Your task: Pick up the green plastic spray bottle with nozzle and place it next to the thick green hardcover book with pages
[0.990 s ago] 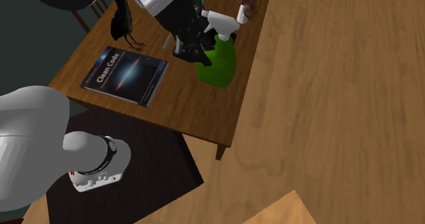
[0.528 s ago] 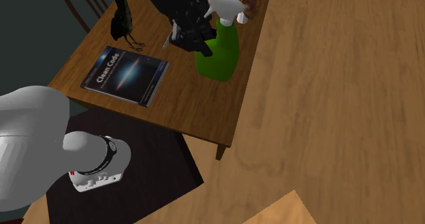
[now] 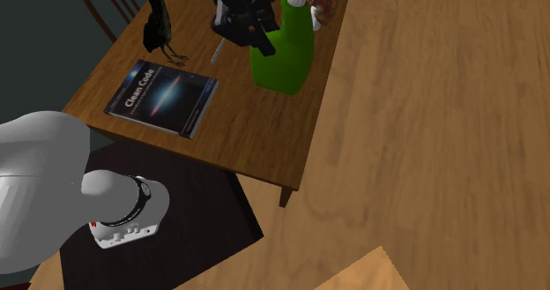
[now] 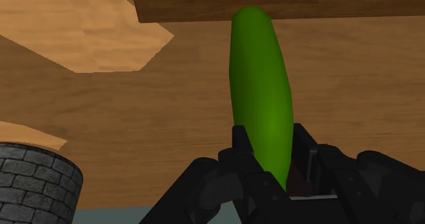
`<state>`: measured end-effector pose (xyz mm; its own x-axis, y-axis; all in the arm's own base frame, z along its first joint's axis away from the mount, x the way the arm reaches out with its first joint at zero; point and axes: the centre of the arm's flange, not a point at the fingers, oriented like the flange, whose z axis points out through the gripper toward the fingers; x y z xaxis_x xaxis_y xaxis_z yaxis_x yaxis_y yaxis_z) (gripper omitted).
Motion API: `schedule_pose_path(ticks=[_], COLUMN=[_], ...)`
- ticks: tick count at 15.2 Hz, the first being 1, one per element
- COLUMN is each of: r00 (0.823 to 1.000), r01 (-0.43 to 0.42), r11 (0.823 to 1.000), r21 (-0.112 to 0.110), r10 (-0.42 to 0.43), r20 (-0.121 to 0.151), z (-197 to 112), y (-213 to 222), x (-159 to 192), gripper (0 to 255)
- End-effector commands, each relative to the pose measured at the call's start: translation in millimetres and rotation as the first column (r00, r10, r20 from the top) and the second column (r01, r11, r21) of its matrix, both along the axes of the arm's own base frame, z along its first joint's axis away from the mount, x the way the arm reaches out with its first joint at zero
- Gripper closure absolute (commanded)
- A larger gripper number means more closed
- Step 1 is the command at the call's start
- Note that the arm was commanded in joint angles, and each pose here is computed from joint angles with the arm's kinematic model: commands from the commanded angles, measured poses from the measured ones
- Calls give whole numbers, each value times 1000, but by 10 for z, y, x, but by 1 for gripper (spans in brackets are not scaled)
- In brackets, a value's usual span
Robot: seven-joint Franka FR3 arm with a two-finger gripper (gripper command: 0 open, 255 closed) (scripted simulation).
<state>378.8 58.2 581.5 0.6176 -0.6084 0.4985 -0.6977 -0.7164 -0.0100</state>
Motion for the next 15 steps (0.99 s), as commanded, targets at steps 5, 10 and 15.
schedule_pose_path(ticks=[5,10,15], r00=[1000,1000,1000], r01=[0,0,0], r11=[1000,1000,1000], r21=[0,0,0], r10=[0,0,0], r20=[0,0,0], z=[318,582,846], y=[5,5,5], x=[-12,-12,-12], gripper=[255,255,255])
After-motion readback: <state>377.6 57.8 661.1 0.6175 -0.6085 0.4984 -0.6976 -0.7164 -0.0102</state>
